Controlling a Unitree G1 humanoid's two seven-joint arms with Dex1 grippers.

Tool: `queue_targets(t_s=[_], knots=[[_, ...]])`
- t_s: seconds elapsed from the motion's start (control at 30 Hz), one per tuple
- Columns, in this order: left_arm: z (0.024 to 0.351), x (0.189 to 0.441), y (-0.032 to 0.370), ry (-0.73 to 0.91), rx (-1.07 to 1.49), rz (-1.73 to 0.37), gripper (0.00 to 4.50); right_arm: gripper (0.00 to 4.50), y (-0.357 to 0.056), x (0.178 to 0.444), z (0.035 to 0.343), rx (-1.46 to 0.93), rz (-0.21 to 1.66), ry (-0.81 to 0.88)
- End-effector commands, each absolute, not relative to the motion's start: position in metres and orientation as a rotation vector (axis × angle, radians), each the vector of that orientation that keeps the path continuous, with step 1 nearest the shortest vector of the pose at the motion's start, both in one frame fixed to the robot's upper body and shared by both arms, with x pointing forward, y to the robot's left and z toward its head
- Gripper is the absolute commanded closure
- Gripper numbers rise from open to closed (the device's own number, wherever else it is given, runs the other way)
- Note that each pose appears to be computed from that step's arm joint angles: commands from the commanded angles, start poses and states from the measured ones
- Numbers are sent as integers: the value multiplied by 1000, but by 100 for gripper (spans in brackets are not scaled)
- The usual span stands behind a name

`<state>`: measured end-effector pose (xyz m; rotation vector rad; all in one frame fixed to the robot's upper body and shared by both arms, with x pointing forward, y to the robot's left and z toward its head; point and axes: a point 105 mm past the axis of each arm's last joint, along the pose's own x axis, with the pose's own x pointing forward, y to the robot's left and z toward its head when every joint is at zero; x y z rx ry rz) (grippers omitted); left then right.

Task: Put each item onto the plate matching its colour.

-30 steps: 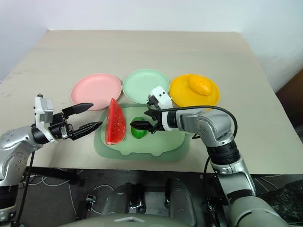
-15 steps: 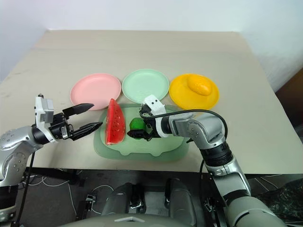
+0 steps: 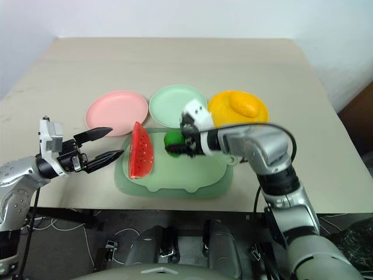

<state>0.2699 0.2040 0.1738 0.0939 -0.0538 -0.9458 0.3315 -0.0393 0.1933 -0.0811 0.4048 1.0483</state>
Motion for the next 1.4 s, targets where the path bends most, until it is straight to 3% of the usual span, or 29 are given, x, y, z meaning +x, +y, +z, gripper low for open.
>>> queue_targets(t_s=[0.03, 0.37, 0.53, 0.67, 0.87, 0.97, 1.07, 1.4], knots=[[186, 266, 205, -105, 120, -932, 0, 141, -38, 355, 217, -79, 1030, 327], [188, 265, 202, -116, 123, -928, 0, 141, -30, 426, 196, -110, 890, 352], [189, 264, 200, -131, 102, -925, 0, 141, -30, 443, 182, -108, 832, 373], [189, 263, 199, -132, 95, -930, 0, 9, -30, 447, 175, -103, 815, 369], [189, 263, 198, -124, 92, -942, 0, 1, -37, 450, 185, -102, 804, 339], [201, 267, 199, -157, 57, -921, 0, 1, -45, 445, 204, -68, 845, 315], [214, 265, 190, -175, 49, -943, 0, 1, -56, 412, 224, -88, 968, 241], [213, 259, 173, -100, -9, -911, 0, 1, -89, 331, 229, -56, 1074, -17]])
